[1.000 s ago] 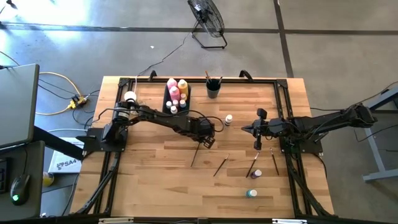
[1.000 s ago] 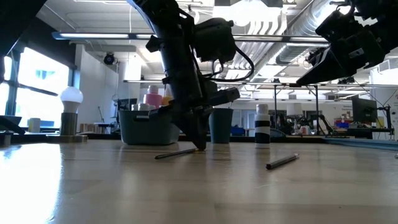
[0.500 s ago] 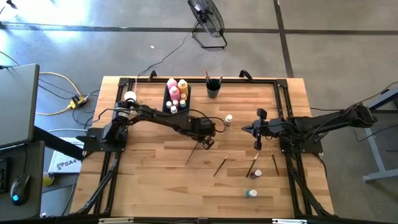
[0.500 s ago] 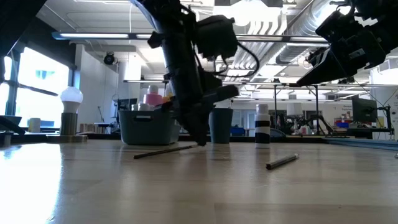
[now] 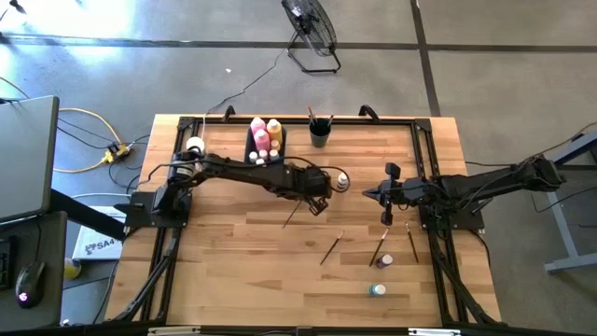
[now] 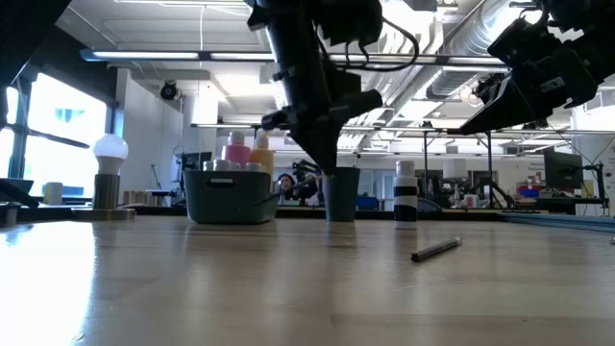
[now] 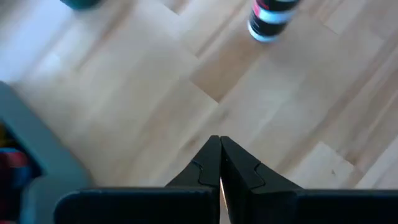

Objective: Pick & Place Paint Supplies
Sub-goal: Put the gold paint brush into the green cup

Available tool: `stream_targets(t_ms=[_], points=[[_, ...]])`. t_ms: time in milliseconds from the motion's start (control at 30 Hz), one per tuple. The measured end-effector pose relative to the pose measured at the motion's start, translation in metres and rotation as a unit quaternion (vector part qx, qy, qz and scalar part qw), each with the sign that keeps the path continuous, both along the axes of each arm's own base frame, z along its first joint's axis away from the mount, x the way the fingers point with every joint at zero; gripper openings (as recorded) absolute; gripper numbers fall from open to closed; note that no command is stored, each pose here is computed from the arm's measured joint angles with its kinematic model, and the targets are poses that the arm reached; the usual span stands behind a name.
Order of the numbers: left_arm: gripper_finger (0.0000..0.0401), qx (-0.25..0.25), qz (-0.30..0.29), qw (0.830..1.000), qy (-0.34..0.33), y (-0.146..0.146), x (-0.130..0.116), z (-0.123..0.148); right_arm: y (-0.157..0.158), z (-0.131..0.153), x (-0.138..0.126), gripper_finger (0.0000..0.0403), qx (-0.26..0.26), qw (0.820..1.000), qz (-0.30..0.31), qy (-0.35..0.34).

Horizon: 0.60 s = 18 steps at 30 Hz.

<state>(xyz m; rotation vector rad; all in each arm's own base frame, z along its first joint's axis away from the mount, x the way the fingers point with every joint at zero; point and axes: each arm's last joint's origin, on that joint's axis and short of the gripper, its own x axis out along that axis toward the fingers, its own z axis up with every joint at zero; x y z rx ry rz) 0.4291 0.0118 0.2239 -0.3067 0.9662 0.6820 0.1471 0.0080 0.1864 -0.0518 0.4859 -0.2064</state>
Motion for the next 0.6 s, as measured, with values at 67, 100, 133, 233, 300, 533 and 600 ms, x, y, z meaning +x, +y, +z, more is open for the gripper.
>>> stream_targets(t_ms=[67,100,133,233,300,533,600], points=[[0.0000,0.017,0.001,1.000,0.004,0.001,0.000,0.007,0.000,0.000,0.000,0.0002,0.000,1.000,0.000,0.000],[0.0000,0.026,0.002,1.000,0.006,0.003,0.000,0.010,0.000,0.000,0.000,0.0002,0.000,1.000,0.000,0.000],[0.0000,0.031,0.002,0.999,0.008,0.004,0.001,0.013,0.000,0.000,0.000,0.0002,0.000,1.000,0.000,0.000],[0.0000,0.050,0.002,0.999,0.011,0.008,0.001,0.021,0.000,0.000,0.000,0.0002,0.000,1.000,0.000,0.000],[0.0000,0.068,0.003,0.998,0.012,0.012,0.002,0.026,0.000,0.000,0.000,0.0002,0.000,1.000,0.000,0.000],[0.0000,0.114,0.017,0.993,0.004,0.035,0.004,0.037,0.000,0.000,0.000,0.0002,0.000,1.000,0.000,0.000],[0.0000,0.120,0.012,0.993,-0.004,0.042,0.006,0.039,0.000,0.000,0.000,0.0002,0.000,1.000,0.000,0.000]])
